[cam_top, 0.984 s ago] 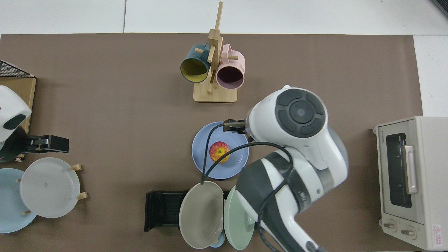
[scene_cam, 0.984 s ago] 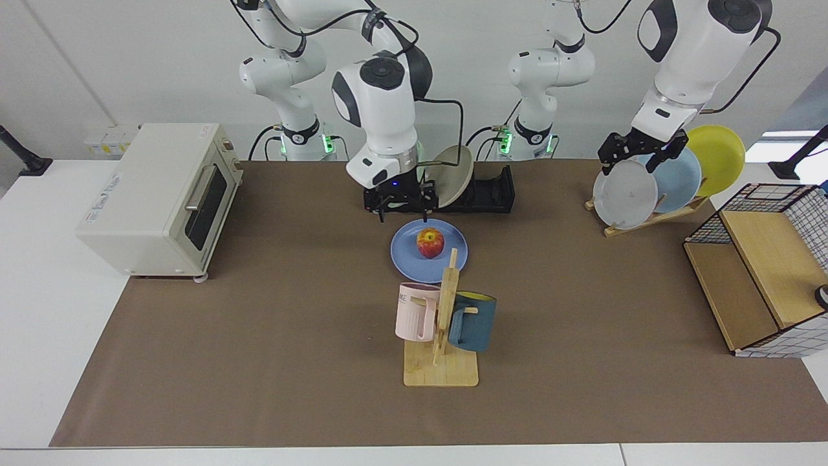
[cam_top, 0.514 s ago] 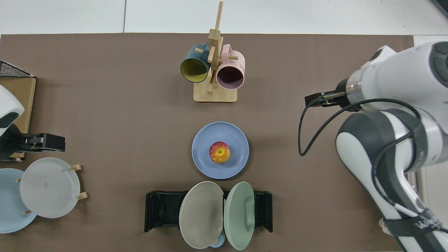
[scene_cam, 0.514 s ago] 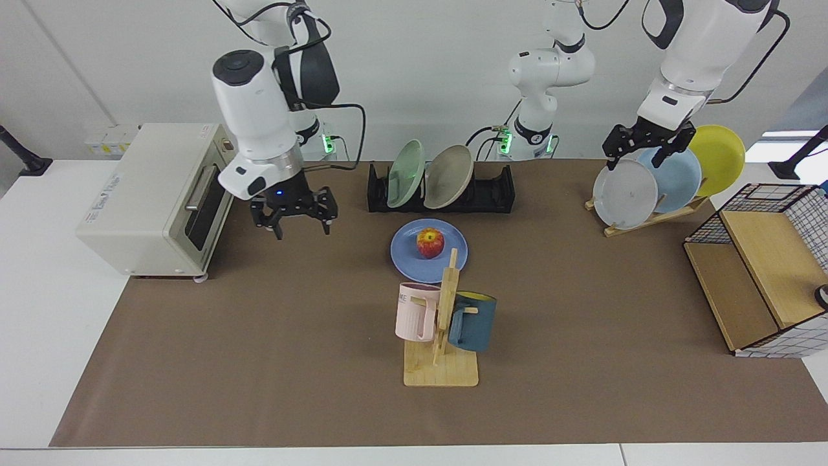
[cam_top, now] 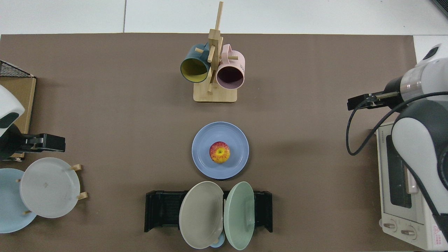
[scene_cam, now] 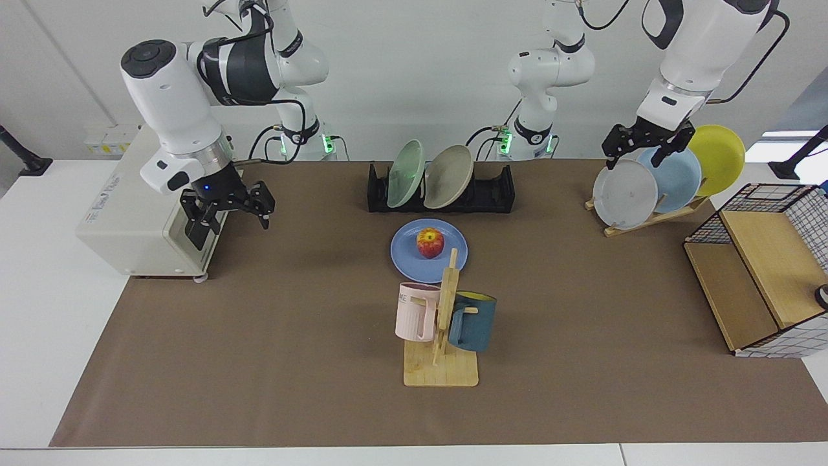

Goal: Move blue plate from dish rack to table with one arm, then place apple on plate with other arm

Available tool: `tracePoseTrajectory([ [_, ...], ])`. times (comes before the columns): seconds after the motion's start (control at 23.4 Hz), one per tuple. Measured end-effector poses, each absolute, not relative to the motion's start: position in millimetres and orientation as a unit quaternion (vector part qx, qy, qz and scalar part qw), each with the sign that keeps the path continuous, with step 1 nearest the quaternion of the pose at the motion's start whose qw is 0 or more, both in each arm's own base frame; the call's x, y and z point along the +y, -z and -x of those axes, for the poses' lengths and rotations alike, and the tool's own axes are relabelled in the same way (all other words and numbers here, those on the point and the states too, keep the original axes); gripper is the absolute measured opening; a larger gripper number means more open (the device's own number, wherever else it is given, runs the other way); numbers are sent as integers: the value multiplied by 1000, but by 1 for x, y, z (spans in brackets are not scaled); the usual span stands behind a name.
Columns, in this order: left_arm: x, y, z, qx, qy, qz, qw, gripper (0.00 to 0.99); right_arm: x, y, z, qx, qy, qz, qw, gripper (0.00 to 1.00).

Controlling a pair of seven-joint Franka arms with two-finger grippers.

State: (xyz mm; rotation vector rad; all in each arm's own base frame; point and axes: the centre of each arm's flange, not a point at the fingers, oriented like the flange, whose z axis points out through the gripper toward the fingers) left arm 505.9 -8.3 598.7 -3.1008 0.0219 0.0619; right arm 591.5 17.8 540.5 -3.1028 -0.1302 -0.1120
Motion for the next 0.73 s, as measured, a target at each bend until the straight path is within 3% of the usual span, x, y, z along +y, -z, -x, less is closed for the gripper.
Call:
tracePoseTrajectory([
  [0.3,-8,-599,-506,7,-20,1000,20,991,5,-566,-573,-10,21,1000,19,1000],
  [0.73,-8,-599,-506,7,-20,1000,20,991,4,-566,-564,-1,-2,1000,20,1000],
])
